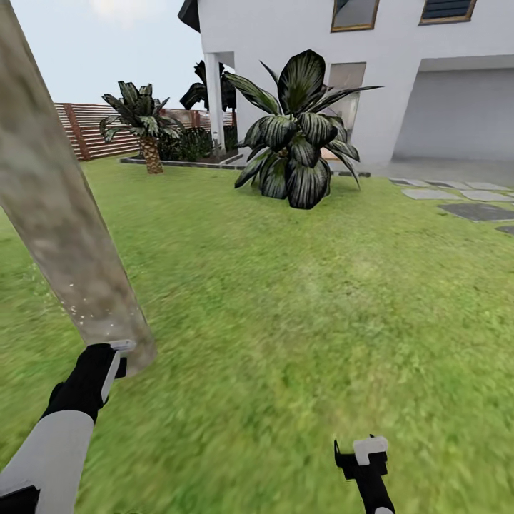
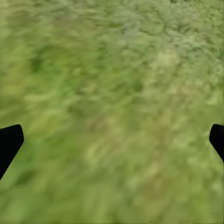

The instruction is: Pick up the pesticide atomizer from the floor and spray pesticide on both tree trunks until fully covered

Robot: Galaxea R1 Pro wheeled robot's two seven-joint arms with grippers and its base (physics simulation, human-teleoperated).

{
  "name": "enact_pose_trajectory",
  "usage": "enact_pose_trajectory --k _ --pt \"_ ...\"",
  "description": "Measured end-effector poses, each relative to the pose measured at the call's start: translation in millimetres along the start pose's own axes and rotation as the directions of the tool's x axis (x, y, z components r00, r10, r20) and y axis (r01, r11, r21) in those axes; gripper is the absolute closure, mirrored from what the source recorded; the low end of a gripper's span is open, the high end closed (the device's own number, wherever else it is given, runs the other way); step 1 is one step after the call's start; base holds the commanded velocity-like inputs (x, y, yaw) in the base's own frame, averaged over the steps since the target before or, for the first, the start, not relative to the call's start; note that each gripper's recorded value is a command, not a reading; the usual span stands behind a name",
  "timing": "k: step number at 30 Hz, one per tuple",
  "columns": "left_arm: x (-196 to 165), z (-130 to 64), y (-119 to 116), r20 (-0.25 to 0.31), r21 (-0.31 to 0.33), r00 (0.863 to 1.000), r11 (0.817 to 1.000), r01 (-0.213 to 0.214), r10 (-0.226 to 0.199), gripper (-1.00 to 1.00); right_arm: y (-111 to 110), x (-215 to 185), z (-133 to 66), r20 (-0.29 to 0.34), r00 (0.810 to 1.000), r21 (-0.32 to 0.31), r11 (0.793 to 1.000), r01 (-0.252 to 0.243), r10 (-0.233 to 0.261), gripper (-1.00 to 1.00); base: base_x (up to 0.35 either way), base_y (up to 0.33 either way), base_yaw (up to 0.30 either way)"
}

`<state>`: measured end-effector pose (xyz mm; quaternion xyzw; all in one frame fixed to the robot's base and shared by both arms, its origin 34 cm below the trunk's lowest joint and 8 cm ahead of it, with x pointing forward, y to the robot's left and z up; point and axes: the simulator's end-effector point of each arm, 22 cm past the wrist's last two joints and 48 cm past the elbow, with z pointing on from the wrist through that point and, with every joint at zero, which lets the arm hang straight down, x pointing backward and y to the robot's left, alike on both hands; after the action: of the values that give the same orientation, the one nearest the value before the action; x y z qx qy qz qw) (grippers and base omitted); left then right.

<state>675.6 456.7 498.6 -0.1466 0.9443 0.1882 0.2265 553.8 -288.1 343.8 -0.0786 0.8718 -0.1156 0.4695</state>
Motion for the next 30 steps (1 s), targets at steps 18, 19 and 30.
enact_pose_trajectory --k 18,19,30 --pt "0.2 0.1 -0.2 -0.001 0.002 1.0 1.0 0.002 -0.002 1.0 2.7 -0.6 -0.2 0.001 1.0 -0.004 1.0 -0.001 0.001 -1.0 0.116 -0.263 0.278" --pt "0.2 0.2 -0.2 -0.001 0.002 1.0 1.0 0.002 -0.002 1.0 2.7 -0.5 -0.2 0.001 1.0 -0.004 1.0 -0.001 0.001 -1.0 0.116 -0.263 0.278" --pt "3.7 1.5 -2.6 -0.009 0.007 1.0 1.0 -0.001 0.001 1.0 3.8 -0.8 -0.3 0.001 1.0 -0.006 1.0 -0.002 0.002 -1.0 0.116 -0.263 0.278"
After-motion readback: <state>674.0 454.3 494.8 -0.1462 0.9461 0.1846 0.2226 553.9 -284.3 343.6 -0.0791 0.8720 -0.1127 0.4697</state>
